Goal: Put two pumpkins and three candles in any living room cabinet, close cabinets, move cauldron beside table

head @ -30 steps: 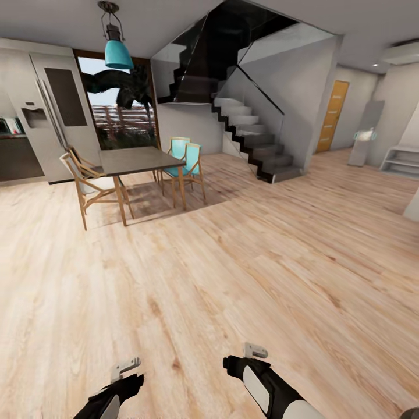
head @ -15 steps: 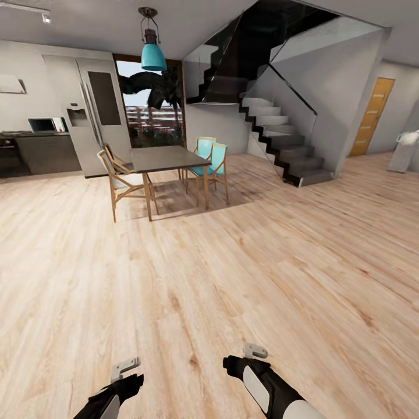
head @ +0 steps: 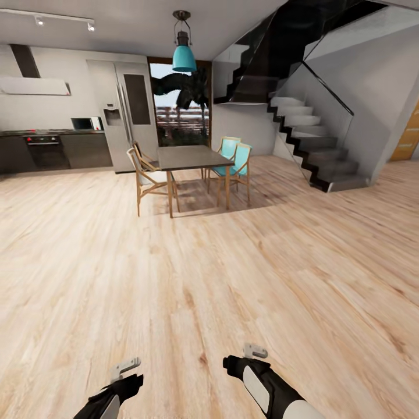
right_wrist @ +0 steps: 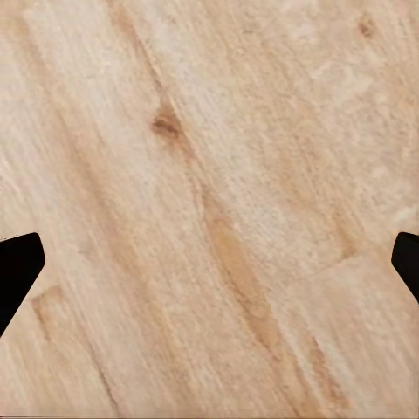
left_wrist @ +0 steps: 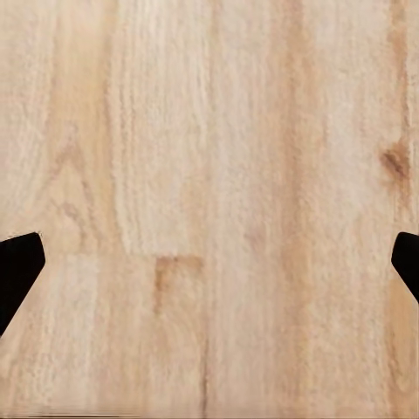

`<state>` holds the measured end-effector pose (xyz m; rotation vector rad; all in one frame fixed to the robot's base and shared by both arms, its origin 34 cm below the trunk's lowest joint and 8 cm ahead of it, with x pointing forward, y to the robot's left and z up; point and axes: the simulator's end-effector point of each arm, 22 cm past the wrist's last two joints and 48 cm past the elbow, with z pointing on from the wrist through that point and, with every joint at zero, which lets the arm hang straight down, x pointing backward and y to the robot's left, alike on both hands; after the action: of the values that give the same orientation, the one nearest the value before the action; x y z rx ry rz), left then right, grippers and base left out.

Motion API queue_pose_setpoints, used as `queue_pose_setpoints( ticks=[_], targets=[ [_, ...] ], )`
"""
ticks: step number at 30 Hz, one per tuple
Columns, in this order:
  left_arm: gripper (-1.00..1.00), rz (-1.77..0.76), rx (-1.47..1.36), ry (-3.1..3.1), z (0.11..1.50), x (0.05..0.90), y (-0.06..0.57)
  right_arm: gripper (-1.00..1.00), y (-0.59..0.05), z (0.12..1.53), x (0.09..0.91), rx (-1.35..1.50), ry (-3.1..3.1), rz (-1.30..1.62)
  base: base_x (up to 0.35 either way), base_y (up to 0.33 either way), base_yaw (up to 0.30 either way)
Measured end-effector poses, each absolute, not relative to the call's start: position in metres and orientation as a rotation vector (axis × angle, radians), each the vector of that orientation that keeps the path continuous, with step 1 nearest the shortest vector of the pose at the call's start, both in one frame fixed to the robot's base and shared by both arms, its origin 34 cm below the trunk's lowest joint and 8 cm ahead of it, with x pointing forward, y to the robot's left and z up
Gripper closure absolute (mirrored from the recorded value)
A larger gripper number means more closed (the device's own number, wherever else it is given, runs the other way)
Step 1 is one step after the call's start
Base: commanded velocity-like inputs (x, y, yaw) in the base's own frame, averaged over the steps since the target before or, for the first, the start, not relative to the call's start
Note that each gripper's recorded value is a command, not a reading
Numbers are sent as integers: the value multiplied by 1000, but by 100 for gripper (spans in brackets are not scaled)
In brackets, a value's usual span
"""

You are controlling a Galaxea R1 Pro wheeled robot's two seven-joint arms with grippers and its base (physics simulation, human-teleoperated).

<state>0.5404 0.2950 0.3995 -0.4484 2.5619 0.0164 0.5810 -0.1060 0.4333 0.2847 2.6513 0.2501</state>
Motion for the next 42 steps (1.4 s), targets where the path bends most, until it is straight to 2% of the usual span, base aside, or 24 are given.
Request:
queue_pose_setpoints(
  ticks=[42],
  targets=[
    [-100, 17, -443, 2563, 399, 540, 294, -100, -106, 433, 581, 283, 2651, 249, 0, -5, 281]
  ],
)
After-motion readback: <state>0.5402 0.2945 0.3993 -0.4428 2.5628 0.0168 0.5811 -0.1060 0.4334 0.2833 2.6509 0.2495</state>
